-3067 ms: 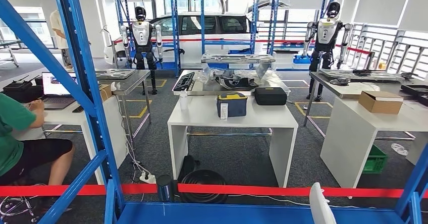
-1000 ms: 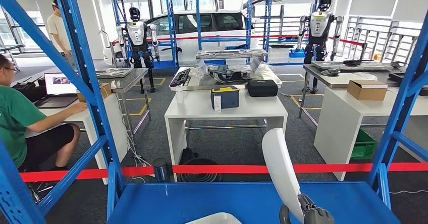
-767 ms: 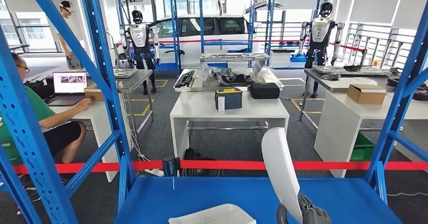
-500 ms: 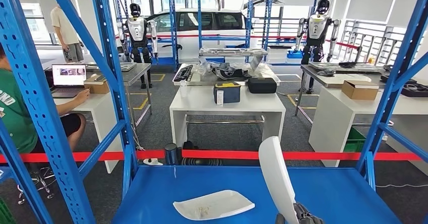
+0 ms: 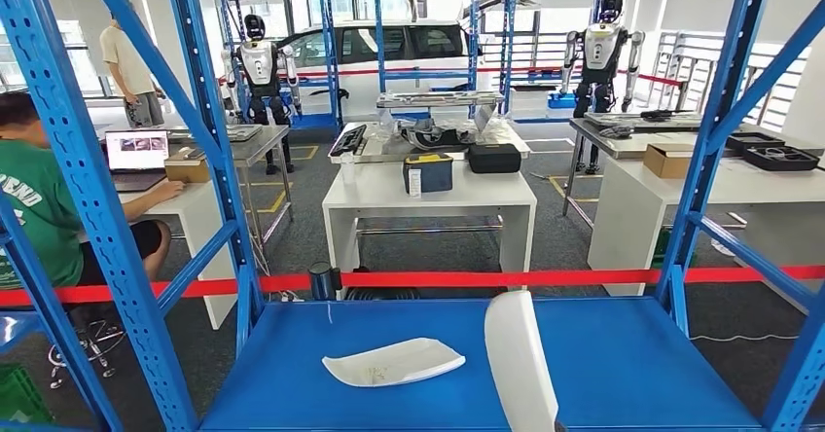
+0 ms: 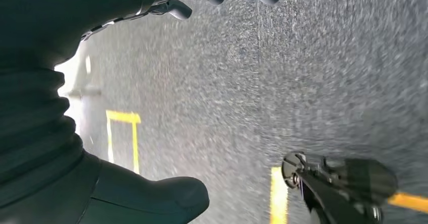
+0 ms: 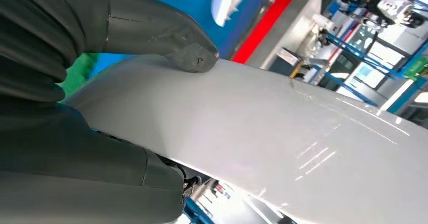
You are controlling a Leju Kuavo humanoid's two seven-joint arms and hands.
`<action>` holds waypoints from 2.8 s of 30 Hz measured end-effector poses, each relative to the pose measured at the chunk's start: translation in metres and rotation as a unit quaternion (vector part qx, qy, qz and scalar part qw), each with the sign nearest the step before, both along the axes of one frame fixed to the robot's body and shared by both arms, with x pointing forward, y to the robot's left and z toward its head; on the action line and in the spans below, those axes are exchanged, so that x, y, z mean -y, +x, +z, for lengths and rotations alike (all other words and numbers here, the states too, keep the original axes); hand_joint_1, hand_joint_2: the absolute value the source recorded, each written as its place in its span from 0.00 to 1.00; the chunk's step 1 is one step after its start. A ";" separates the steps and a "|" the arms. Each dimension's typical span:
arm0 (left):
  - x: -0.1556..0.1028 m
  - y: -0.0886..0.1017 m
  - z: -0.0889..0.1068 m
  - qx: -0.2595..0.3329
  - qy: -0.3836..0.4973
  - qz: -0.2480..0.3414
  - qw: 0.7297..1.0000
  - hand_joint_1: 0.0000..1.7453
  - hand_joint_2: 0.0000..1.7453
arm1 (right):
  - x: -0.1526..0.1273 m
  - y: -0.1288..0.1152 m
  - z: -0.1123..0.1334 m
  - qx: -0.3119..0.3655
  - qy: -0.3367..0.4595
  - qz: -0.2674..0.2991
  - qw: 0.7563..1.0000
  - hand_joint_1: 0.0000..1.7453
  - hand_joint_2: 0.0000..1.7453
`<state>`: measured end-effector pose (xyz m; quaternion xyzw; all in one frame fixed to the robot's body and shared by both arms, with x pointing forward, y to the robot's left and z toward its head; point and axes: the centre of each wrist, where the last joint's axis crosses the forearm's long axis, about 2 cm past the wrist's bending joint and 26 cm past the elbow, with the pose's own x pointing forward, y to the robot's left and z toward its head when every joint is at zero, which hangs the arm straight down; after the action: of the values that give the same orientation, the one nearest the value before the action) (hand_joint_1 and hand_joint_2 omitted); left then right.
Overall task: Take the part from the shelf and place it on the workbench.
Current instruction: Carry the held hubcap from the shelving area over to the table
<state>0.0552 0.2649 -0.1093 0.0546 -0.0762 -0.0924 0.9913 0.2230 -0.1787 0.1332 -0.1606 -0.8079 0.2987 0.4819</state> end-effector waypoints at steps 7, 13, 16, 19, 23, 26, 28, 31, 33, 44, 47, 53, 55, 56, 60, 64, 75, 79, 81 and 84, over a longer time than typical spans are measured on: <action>0.014 0.017 0.003 0.001 -0.012 -0.066 0.998 0.00 1.00 | 0.004 -0.012 -0.010 -0.013 0.014 -0.017 1.000 1.00 1.00; 0.012 0.020 0.004 -0.005 -0.009 -0.070 0.997 0.00 1.00 | 0.006 -0.019 -0.016 -0.022 0.007 -0.025 0.999 1.00 1.00; 0.013 0.020 0.004 -0.006 -0.011 -0.071 0.997 0.00 1.00 | 0.006 -0.020 -0.017 -0.024 0.006 -0.026 0.999 1.00 1.00; 0.014 0.021 0.004 -0.004 -0.012 -0.073 0.997 0.00 1.00 | 0.006 -0.019 -0.016 -0.023 0.006 -0.027 0.999 1.00 1.00; 0.015 0.021 0.004 -0.006 -0.011 -0.070 0.997 0.00 1.00 | 0.006 -0.020 -0.017 -0.023 0.006 -0.028 0.999 1.00 1.00; 0.014 0.019 0.004 -0.014 -0.006 -0.073 0.997 0.00 1.00 | 0.005 -0.021 -0.017 -0.025 0.005 -0.030 0.999 1.00 1.00; 0.013 0.020 0.004 -0.016 -0.003 -0.080 0.997 0.00 1.00 | 0.004 -0.022 -0.017 -0.028 0.005 -0.033 0.999 1.00 1.00; 0.010 0.022 0.004 -0.013 0.000 -0.079 0.997 0.00 1.00 | 0.005 -0.023 -0.018 -0.039 0.019 -0.031 0.999 1.00 1.00; 0.009 0.026 0.005 -0.004 0.000 -0.071 0.997 0.00 1.00 | 0.006 -0.024 -0.019 -0.049 0.039 -0.020 0.998 1.00 1.00; 0.017 0.025 0.005 0.007 -0.022 -0.070 0.997 0.00 1.00 | 0.004 -0.022 -0.025 -0.084 0.070 0.037 0.993 1.00 1.00; 0.016 0.018 0.004 -0.002 -0.013 -0.068 0.998 0.00 1.00 | 0.003 -0.023 -0.027 -0.078 0.068 0.035 0.994 1.00 1.00; 0.006 0.015 0.003 -0.006 0.016 -0.064 0.998 0.00 1.00 | 0.002 -0.022 -0.029 -0.068 0.077 0.027 0.994 1.00 1.00; 0.001 0.015 0.002 -0.007 0.021 -0.063 0.998 0.00 1.00 | 0.001 -0.022 -0.030 -0.068 0.083 0.025 0.994 1.00 1.00; -0.002 0.016 0.002 -0.005 0.023 -0.062 0.998 0.00 1.00 | 0.000 -0.021 -0.031 -0.069 0.087 0.026 0.993 1.00 1.00; -0.007 0.016 0.002 -0.001 0.027 -0.068 0.997 0.00 1.00 | -0.004 -0.020 -0.038 -0.076 0.105 0.032 0.991 1.00 1.00; -0.009 0.020 0.003 0.003 0.029 -0.072 0.997 0.00 1.00 | -0.006 -0.018 -0.044 -0.090 0.112 0.028 0.989 1.00 1.00; -0.009 0.021 0.003 0.010 0.028 -0.063 0.998 0.00 1.00 | -0.010 -0.014 -0.049 -0.108 0.098 0.044 0.988 1.00 1.00; -0.008 0.017 0.002 0.011 0.024 -0.060 0.998 0.00 1.00 | -0.012 -0.008 -0.046 -0.110 0.089 0.056 0.988 1.00 1.00; -0.008 0.016 0.002 0.006 0.026 -0.062 0.998 0.00 1.00 | -0.013 -0.005 -0.044 -0.109 0.088 0.059 0.988 1.00 1.00; -0.009 0.013 0.002 -0.001 0.027 -0.062 0.998 0.00 1.00 | -0.013 -0.005 -0.044 -0.110 0.087 0.059 0.988 1.00 1.00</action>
<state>0.0685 0.2734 -0.1076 0.0767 -0.0760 -0.1559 0.9819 0.2185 -0.1656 0.0887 -0.0367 -0.7810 0.2710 0.5615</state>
